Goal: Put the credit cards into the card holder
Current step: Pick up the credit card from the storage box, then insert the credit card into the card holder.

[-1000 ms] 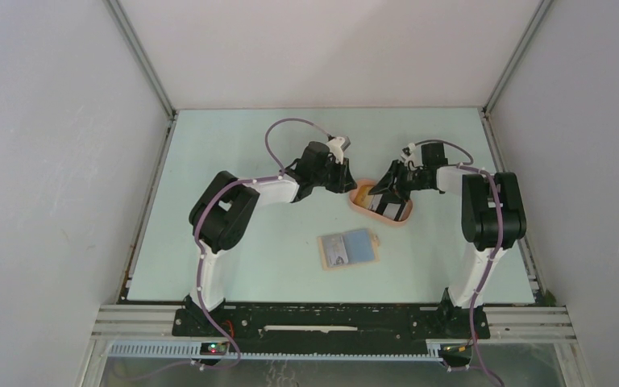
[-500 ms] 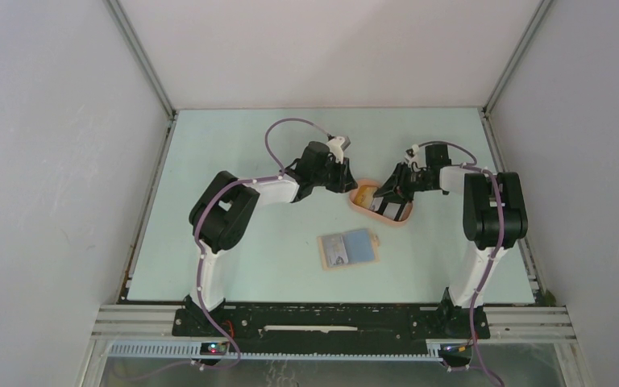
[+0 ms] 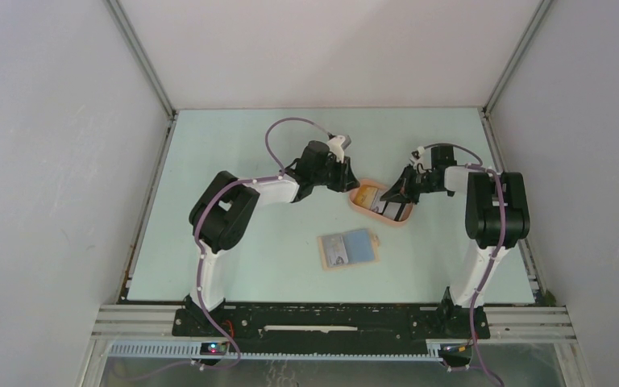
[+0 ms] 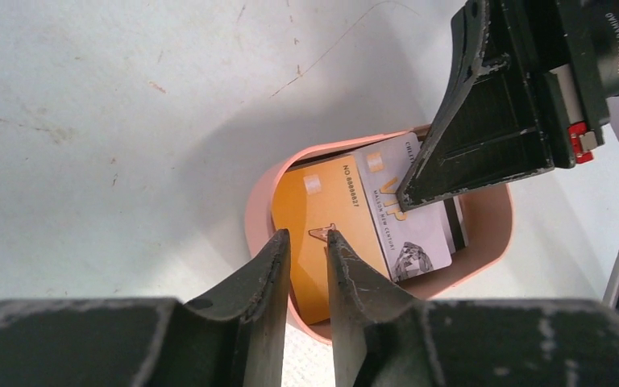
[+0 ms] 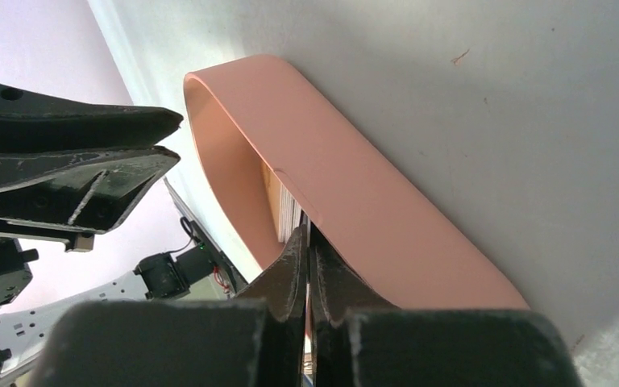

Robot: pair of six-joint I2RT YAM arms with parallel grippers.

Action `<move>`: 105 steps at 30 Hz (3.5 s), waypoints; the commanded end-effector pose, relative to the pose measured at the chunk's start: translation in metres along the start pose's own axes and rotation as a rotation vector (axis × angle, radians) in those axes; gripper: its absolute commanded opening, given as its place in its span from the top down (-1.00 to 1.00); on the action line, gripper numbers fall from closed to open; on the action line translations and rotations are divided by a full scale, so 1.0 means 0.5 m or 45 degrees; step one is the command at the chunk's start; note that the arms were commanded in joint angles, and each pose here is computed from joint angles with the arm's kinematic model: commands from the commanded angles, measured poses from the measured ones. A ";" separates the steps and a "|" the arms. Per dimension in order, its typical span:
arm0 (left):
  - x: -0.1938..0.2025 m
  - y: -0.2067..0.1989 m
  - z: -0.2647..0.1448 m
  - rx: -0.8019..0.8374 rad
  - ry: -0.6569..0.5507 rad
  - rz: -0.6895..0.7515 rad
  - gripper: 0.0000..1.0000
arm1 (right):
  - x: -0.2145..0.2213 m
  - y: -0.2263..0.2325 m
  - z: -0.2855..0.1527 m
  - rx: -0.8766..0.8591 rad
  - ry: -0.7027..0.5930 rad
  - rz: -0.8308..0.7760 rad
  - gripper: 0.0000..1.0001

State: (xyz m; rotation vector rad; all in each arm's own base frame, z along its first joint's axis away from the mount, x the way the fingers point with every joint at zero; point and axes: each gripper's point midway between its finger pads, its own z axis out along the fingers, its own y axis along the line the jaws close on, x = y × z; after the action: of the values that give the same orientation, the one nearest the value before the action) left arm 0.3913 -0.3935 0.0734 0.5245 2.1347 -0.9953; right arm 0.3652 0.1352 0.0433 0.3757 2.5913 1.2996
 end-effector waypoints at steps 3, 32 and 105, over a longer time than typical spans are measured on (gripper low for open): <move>-0.059 -0.045 -0.018 0.105 -0.122 0.038 0.35 | -0.019 -0.005 -0.029 0.063 -0.037 -0.137 1.00; -0.043 -0.211 -0.359 0.293 -0.691 0.274 -0.18 | 0.148 0.279 -0.243 -0.424 -0.037 -1.213 0.98; 0.186 -0.294 -0.406 0.721 -0.415 -0.264 1.00 | 0.303 0.303 -0.218 -0.477 0.120 -1.831 0.00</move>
State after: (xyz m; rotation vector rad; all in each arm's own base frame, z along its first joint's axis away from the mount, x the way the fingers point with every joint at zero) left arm 0.1679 -0.3293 0.1916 0.3903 1.4912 -1.5913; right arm 0.1940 0.2029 0.2231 -1.3584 1.6474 1.2112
